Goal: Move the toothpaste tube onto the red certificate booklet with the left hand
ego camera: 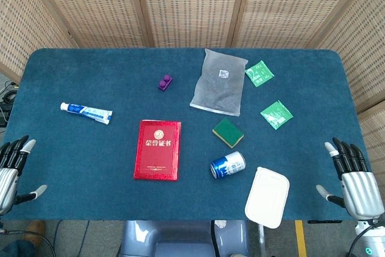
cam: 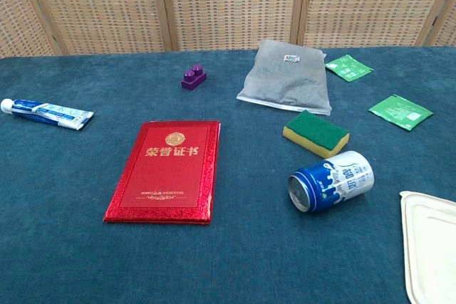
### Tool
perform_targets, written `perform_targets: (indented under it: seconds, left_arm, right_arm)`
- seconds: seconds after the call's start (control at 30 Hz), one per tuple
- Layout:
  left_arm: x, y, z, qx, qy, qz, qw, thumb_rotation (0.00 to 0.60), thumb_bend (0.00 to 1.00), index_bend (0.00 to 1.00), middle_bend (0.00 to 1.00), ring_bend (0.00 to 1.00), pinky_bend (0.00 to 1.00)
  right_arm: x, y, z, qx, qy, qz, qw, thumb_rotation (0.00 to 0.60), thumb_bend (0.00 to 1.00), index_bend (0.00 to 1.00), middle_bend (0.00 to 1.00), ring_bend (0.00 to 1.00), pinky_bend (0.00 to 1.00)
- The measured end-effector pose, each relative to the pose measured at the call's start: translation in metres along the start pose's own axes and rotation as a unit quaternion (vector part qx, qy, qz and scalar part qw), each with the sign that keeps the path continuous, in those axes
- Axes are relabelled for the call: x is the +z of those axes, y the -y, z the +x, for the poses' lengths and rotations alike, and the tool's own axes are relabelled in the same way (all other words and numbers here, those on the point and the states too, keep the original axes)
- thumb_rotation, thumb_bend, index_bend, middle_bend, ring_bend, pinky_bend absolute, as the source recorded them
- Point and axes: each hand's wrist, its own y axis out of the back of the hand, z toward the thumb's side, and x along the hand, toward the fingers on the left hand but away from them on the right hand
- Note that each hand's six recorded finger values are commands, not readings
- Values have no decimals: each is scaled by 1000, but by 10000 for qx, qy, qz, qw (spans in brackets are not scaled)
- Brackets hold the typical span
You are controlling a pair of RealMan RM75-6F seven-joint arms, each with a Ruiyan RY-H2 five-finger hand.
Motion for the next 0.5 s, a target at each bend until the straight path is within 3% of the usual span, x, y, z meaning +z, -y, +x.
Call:
perform_targets:
  seconds: [0.33, 0.5]
  left_arm:
    - [-8, 6, 10, -112, -138, 37, 9998, 600, 111, 0, 0, 0, 0]
    - [-15, 10, 40, -260, -147, 181, 9994, 600, 119, 0, 0, 0, 0]
  right_arm:
    - [-1, 0, -1, 32, 35, -25, 10000, 600, 0, 0, 0, 0, 0]
    - [-3, 1, -3, 46, 76, -27, 10000, 600, 0, 0, 0, 0, 0]
